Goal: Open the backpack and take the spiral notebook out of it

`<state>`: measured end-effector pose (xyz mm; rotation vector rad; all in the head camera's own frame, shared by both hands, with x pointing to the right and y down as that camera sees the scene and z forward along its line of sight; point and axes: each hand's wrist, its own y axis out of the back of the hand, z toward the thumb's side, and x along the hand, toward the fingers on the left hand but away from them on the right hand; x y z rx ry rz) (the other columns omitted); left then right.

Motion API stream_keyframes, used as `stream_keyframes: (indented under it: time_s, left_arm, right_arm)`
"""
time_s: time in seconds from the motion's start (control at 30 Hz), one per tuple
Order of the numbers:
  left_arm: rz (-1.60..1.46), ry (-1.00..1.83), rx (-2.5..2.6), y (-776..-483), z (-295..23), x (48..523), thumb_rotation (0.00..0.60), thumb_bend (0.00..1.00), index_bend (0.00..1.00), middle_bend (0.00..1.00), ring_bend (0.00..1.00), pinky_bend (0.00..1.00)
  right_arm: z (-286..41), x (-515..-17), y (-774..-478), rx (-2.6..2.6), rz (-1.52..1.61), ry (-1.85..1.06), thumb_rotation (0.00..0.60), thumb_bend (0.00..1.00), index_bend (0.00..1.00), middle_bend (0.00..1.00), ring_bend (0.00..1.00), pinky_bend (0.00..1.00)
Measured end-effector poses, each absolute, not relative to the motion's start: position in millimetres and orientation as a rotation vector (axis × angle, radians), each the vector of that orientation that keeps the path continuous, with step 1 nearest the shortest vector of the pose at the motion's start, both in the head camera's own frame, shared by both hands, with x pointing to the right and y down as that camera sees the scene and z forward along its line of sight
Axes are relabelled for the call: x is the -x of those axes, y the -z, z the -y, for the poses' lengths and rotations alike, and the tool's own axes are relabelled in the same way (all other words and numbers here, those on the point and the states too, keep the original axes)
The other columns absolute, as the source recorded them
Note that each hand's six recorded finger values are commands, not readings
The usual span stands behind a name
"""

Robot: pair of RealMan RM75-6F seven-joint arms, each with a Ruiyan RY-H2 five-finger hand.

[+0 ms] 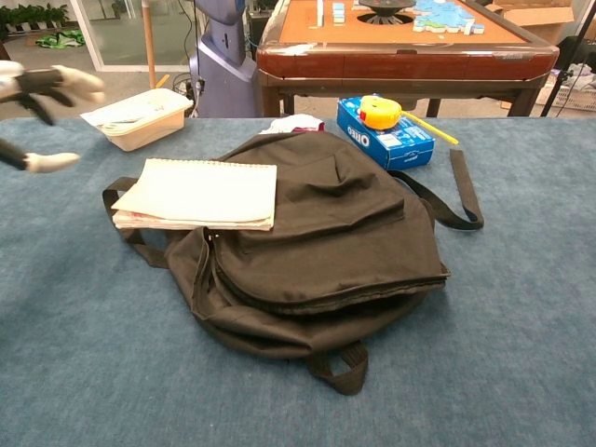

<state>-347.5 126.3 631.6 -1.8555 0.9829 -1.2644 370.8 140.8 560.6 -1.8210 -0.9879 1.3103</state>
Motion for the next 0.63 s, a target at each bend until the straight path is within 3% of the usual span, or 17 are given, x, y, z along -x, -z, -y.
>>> stream_keyframes:
  time_s: [0.27, 0.63]
  left_arm:
    - [-1.004, 1.437, 1.685, -611.4, -164.7, 406.5, 0.600, 0.27, 0.16, 0.13, 0.15, 0.21]
    - [-1.027, 1.521, 1.564, -582.3, -225.3, 428.2, 0.600, 0.27, 0.18, 0.13, 0.15, 0.20]
  right_arm:
    - [-161.0, -396.5, -562.4, 1.706, 1.010, -1.380, 0.600, 0.32, 0.28, 0.33, 0.18, 0.23]
    - [-193.4, -428.4, -554.9, 1.652, 1.021, -1.478, 0.600, 0.32, 0.30, 0.34, 0.19, 0.24]
